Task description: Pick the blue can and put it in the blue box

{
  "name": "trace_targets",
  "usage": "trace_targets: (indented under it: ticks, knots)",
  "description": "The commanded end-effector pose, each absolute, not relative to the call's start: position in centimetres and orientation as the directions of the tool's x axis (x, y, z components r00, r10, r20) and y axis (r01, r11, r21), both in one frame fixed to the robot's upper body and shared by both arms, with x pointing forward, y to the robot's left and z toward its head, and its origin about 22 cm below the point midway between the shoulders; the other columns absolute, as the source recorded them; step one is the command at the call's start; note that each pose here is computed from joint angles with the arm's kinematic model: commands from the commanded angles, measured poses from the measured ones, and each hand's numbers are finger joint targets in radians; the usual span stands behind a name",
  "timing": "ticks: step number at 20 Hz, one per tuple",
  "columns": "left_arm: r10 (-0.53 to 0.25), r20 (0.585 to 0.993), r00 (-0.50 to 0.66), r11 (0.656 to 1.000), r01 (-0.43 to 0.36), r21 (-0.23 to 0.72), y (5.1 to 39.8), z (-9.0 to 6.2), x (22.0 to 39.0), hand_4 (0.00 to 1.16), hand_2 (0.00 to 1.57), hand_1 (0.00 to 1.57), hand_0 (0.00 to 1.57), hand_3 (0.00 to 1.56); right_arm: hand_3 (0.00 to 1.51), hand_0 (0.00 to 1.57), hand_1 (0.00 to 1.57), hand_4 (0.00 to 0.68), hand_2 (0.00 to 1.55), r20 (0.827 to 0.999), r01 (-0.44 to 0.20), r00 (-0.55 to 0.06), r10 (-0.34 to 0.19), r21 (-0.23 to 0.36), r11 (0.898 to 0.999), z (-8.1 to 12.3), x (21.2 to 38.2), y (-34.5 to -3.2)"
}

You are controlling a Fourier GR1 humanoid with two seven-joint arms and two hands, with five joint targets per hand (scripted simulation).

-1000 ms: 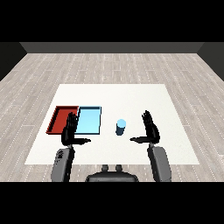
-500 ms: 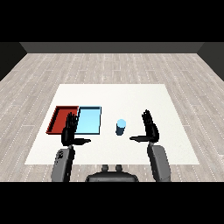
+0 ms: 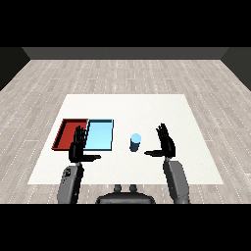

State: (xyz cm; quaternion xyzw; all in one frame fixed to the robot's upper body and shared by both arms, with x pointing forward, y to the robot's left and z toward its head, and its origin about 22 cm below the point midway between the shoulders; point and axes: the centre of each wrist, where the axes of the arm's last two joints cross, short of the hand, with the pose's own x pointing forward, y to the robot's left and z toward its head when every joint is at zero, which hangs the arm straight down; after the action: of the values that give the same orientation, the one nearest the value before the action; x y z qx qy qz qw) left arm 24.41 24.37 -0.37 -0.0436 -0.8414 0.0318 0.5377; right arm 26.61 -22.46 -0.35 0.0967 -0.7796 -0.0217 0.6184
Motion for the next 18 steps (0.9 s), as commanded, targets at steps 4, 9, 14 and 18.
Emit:
trace_targets:
  ticks: [4,9,14,18]
  knots:
    - [0.148,0.895,-0.42,0.989,0.044,-0.143,23.3,0.1,25.1,0.0,0.0,0.0,0.0,0.0,0.0,0.0,0.0,0.0,0.0,0.966,-0.128,-0.159,-0.205,0.186,0.974,-2.7,27.5,-23.1]
    - [0.114,0.898,-0.425,0.994,0.045,-0.104,25.8,0.0,24.3,0.0,0.0,0.0,0.0,0.0,0.0,0.0,0.0,0.0,0.0,0.969,-0.121,-0.104,-0.224,0.212,0.97,-1.5,28.8,-20.5]
    - [0.133,0.89,-0.436,0.991,0.04,-0.129,24.7,-1.2,25.3,0.0,0.0,0.0,0.0,0.0,0.0,0.0,0.0,0.0,0.0,0.975,-0.099,-0.101,-0.198,0.188,0.977,-4.4,29.0,-19.7]
    - [0.116,0.89,-0.441,0.992,0.015,-0.121,24.7,-0.4,23.9,0.0,0.0,0.0,0.0,0.0,0.0,0.0,0.0,0.0,0.0,0.973,-0.112,-0.083,-0.217,0.208,0.972,-3.9,28.9,-19.5]
